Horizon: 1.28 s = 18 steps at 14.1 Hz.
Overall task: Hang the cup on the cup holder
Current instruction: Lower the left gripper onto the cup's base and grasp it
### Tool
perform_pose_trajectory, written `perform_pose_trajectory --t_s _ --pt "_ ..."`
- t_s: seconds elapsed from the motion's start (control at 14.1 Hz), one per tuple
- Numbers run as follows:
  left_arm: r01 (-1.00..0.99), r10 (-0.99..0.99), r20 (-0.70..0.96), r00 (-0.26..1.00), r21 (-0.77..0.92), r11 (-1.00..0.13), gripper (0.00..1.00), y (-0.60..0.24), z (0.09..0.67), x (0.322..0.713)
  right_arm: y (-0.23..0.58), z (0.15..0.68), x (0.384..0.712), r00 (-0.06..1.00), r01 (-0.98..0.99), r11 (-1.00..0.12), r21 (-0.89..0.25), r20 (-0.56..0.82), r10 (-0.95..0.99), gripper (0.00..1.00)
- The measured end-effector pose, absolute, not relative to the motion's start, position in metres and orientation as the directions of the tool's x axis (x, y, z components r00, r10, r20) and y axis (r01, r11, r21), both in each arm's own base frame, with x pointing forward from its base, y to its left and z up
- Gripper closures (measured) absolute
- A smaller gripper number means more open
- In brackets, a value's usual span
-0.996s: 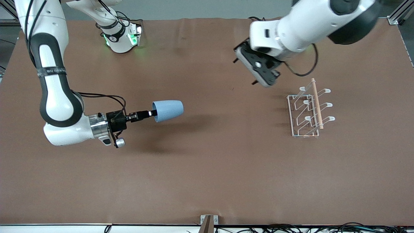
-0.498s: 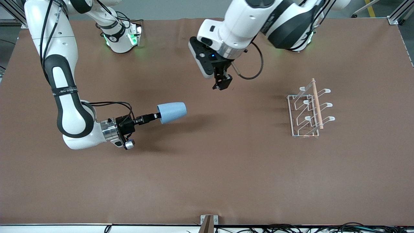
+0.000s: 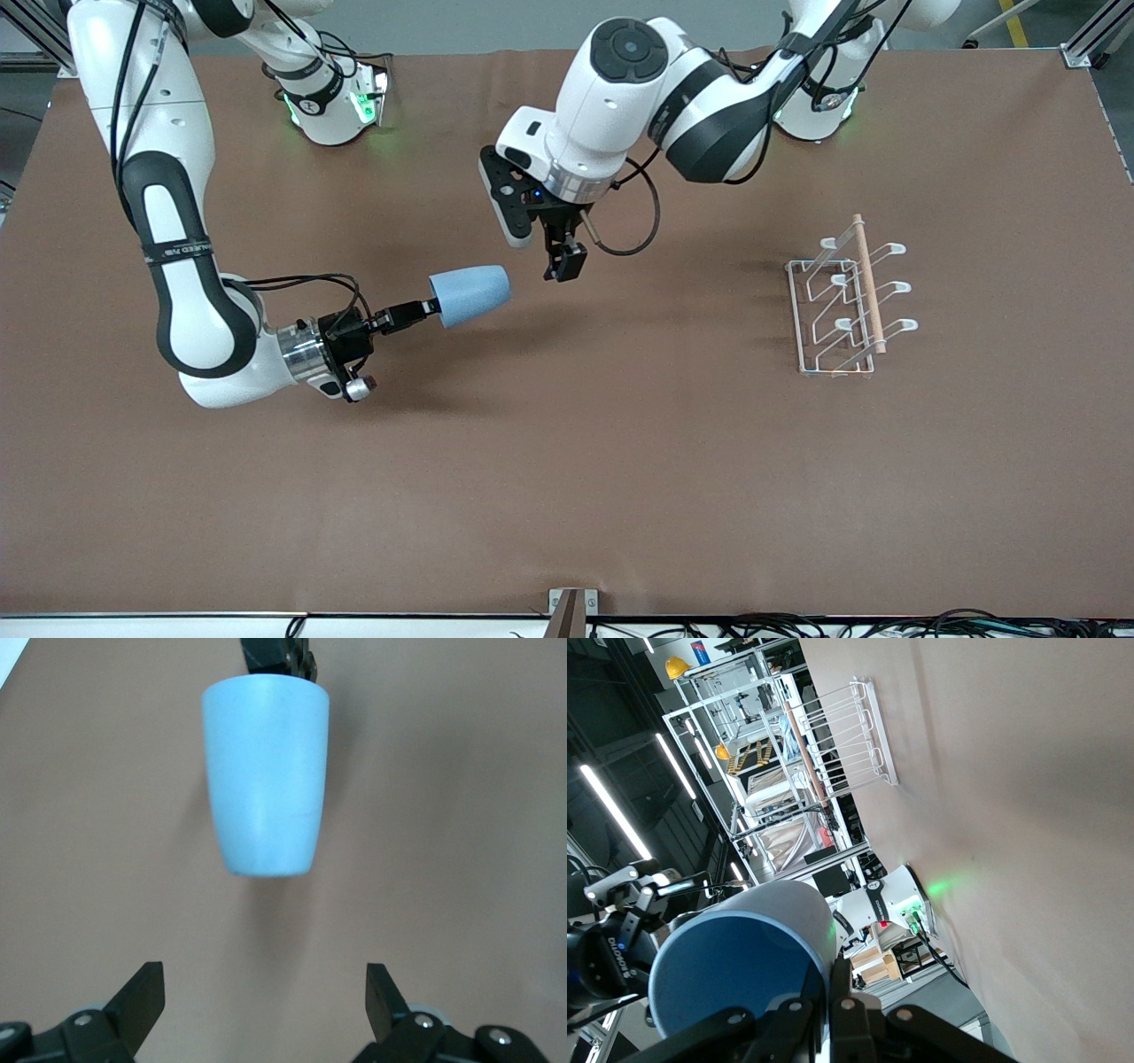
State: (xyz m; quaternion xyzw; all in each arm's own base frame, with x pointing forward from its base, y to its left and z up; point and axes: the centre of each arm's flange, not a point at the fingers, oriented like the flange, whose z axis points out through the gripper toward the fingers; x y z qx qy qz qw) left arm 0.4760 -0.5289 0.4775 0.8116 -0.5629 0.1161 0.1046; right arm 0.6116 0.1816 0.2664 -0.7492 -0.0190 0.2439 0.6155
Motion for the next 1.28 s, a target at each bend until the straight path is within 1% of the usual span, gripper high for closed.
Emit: perform_pose_trajectory --t_s 0.5,0.85,1.28 --pt "-0.943 -0.872 0.373 0.316 0.02 -0.333 0.0 -0.557 0.449 0.484 0.182 0.267 0.612 0.881 -0.273 -0.236 -0.933 -0.341 0.329 0.95" --pt "-0.944 -0.866 0.394 0.309 0.014 -0.331 0.0 -0.569 0.438 0.492 0.181 0.267 0.612 0.882 -0.273 -0.235 -0.933 -0.341 0.327 0.95" --pt "-0.943 -0.857 0.42 0.298 -0.01 -0.333 0.01 -0.586 0.409 0.498 0.179 0.267 0.613 0.883 -0.274 -0.234 -0.933 -0.34 0.323 0.95"
